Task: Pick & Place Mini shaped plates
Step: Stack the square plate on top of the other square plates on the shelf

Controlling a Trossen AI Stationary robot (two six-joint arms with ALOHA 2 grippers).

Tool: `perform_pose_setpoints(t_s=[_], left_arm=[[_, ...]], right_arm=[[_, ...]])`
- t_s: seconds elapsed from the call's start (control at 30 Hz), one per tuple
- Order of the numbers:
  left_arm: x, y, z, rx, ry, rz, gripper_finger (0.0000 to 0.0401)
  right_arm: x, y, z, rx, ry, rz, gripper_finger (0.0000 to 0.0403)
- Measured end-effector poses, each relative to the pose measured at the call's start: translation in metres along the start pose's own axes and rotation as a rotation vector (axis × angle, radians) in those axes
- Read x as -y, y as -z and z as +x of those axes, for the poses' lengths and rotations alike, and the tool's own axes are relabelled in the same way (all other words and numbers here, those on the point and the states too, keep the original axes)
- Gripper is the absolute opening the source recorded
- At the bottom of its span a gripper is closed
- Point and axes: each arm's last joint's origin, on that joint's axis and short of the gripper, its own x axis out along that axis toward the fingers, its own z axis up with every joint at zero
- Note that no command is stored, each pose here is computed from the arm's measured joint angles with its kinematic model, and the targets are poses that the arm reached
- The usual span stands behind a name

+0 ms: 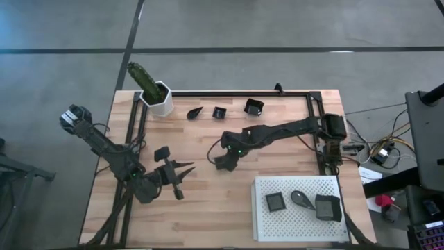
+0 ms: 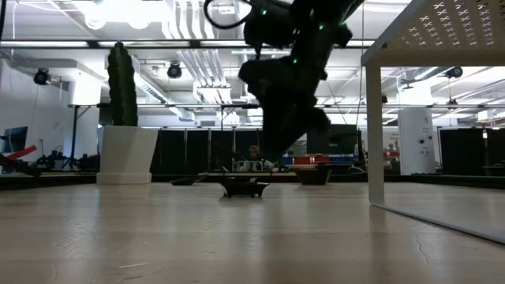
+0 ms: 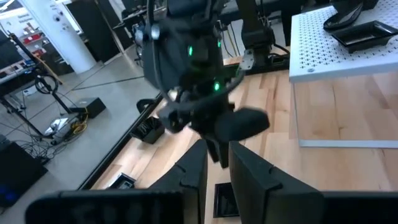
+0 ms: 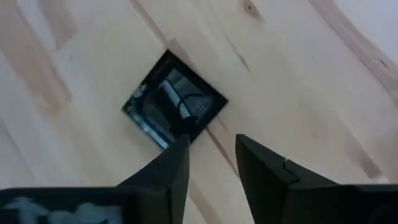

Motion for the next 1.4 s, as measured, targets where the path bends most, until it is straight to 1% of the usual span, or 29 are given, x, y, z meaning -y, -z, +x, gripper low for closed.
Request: perform_pose_setpoints(t_s=[0.13,0.27,0.37,0.7,0.83,1.03,1.17,1.4], left_arm=[[0.000,0.000,0.000,-0.001,0.000,0.002,0.0062],[0.000,0.001,0.000,-0.002,0.000,0.004,0.0062],[0.000,0.001,0.000,-0.002,0.000,0.005,0.0062],[0.000,0.002,0.000,-0.003,-0.001,0.008,0.0062],[0.000,0.002,0.000,-0.003,-0.001,0.009,0.0062],[0.000,0.002,0.000,-0.003,-0.001,0.008,0.0062],[0.000,0.002,0.000,-0.003,-0.001,0.008,0.0062],[0.000,0.002,0.000,-0.003,-0.001,0.008,0.0062]], right_arm=[[0.006,-0.003,0.018,-0.032,-0.012,0.040,0.0136],[0.009,-0.003,0.032,-0.056,-0.016,0.056,0.0139],[0.009,-0.003,0.039,-0.068,-0.043,0.061,0.0137],[0.008,-0.006,0.040,-0.051,-0.067,0.062,0.0123],[0.010,-0.003,0.050,-0.071,-0.052,0.064,0.0123],[0.009,-0.004,0.052,-0.057,-0.065,0.048,0.0126],[0.009,-0.005,0.050,-0.055,-0.067,0.050,0.0105],[0.009,-0.004,0.051,-0.059,-0.064,0.044,0.0035]])
